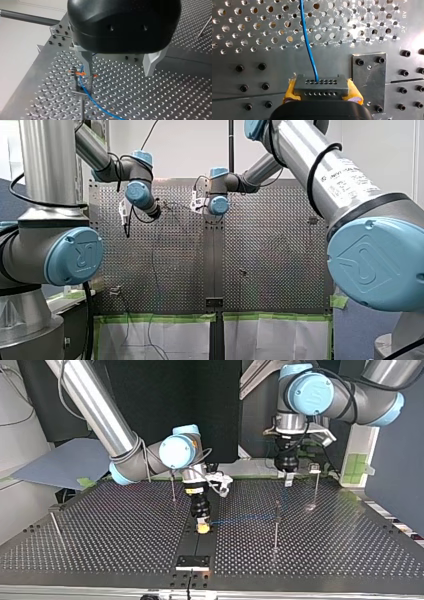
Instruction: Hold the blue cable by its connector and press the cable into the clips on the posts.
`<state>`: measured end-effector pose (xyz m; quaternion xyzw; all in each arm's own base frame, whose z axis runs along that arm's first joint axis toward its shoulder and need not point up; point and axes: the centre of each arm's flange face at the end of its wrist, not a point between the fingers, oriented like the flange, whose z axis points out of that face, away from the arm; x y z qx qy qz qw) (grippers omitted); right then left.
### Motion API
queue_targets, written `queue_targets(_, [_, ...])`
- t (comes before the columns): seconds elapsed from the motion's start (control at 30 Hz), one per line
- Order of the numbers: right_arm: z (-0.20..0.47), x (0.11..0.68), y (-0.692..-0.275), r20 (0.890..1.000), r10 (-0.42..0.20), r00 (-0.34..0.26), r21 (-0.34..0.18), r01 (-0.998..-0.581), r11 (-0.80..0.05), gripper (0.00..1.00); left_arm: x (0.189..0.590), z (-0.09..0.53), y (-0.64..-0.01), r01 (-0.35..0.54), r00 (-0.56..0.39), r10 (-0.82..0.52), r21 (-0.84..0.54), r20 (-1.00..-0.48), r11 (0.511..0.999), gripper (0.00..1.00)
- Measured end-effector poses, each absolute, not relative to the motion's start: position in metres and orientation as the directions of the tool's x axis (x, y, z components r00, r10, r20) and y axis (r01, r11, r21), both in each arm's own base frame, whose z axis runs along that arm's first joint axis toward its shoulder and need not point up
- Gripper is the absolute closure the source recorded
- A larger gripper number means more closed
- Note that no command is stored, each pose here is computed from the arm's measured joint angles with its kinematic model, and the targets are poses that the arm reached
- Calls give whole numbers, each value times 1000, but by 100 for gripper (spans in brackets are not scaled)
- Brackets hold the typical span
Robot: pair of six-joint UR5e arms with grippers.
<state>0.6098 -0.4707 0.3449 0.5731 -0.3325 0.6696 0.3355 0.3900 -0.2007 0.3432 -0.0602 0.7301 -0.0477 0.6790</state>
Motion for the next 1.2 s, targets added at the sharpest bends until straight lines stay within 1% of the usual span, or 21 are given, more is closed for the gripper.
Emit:
queue_targets(0.33, [345, 610, -471, 991, 69, -118, -61, -830, -554, 100, 400, 369, -205, -15, -39, -163, -162, -986, 987, 0])
queue_targets(0.7, [344, 610, -471, 991, 68, -117, -61, -830, -554, 100, 404, 366, -204, -22, -63, -163, -162, -985, 987, 0])
queue_targets(1.2, [344, 610, -471, 991, 68, -118, -61, -830, -554, 100, 413, 385, -207, -20, -29, -164, -164, -986, 986, 0])
